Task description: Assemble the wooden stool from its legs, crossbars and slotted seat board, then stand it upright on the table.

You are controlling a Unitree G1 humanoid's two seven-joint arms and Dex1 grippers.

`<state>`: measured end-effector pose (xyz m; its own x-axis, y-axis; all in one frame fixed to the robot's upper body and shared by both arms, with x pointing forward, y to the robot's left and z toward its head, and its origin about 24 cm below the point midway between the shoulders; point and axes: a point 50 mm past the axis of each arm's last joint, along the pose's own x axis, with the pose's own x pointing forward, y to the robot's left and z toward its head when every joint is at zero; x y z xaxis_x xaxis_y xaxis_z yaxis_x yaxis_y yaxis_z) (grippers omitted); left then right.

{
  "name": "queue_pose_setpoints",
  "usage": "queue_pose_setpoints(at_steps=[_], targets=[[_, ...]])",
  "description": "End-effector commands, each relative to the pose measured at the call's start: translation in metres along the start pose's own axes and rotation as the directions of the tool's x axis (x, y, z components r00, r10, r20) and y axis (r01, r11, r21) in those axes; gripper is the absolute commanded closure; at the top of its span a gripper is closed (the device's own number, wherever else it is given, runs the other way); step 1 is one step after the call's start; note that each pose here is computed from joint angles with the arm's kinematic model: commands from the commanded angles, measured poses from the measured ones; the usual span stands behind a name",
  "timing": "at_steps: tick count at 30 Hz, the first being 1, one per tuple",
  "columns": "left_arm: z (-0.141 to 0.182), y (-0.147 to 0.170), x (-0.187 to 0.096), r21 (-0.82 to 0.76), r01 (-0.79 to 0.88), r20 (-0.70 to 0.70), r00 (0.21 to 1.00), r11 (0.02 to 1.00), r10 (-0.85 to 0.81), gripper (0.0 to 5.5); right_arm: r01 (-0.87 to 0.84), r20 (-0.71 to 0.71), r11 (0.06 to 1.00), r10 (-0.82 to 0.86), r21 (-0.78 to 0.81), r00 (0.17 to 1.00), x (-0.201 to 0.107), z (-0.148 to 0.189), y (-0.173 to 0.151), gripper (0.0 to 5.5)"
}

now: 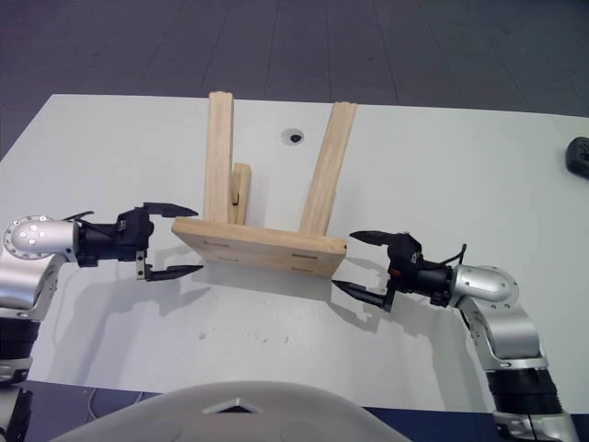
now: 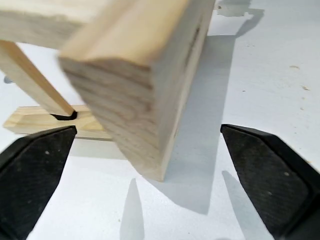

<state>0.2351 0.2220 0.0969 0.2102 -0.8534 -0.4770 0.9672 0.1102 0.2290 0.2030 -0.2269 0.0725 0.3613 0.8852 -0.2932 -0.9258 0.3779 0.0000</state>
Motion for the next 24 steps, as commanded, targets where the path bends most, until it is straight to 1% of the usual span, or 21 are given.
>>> queue_pose_setpoints(at_steps=[1, 7, 9, 10, 15, 16, 17, 21, 24], targets=[[0.001, 0.005, 0.003, 0.043, 0.037, -0.01, 0.999, 0.998, -0.037, 0.83, -0.062, 0.001, 0.998, 0.062, -0.024, 0.998, 0.01, 0.005, -0.008, 0.68], [0.007, 0.017, 0.014, 0.08, 0.038, 0.015, 0.999, 0.996, -0.039, 1.88, -0.126, 0.023, 0.992, 0.126, -0.007, 0.992, 0.024, 0.01, -0.006, 1.68], [0.007, 0.016, 0.015, 0.086, 0.044, 0.017, 0.999, 0.995, -0.045, 2.17, -0.135, 0.018, 0.991, 0.135, -0.003, 0.991, 0.024, 0.01, -0.005, 1.95], [0.007, 0.015, 0.015, 0.086, 0.046, 0.017, 0.999, 0.995, -0.047, 2.43, -0.139, 0.014, 0.99, 0.139, -0.001, 0.99, 0.024, 0.009, -0.004, 2.2], [0.003, 0.01, 0.013, 0.08, 0.056, 0.006, 0.998, 0.995, -0.057, 3.2, -0.142, 0.002, 0.99, 0.142, 0.016, 0.99, 0.023, 0.004, 0.002, 2.94], [0.003, 0.009, 0.013, 0.077, 0.059, 0.008, 0.998, 0.995, -0.06, 3.28, -0.143, 0.002, 0.989, 0.143, 0.02, 0.99, 0.023, 0.003, 0.003, 3.02], [0.003, 0.008, 0.014, 0.073, 0.061, 0.012, 0.998, 0.995, -0.062, 3.5, -0.145, 0.002, 0.989, 0.145, 0.022, 0.989, 0.024, 0.003, 0.004, 3.24], [0.01, 0.009, 0.017, 0.029, 0.067, 0.05, 0.996, 0.997, -0.068, 3.82, -0.147, 0.0, 0.989, 0.147, 0.026, 0.989, 0.027, 0.003, 0.005, 3.84], [0.016, 0.009, 0.018, -0.042, 0.073, 0.093, 0.993, 0.996, -0.069, 3.83, -0.142, 0.018, 0.989, 0.142, 0.033, 0.99, 0.029, 0.006, 0.004, 3.85]])
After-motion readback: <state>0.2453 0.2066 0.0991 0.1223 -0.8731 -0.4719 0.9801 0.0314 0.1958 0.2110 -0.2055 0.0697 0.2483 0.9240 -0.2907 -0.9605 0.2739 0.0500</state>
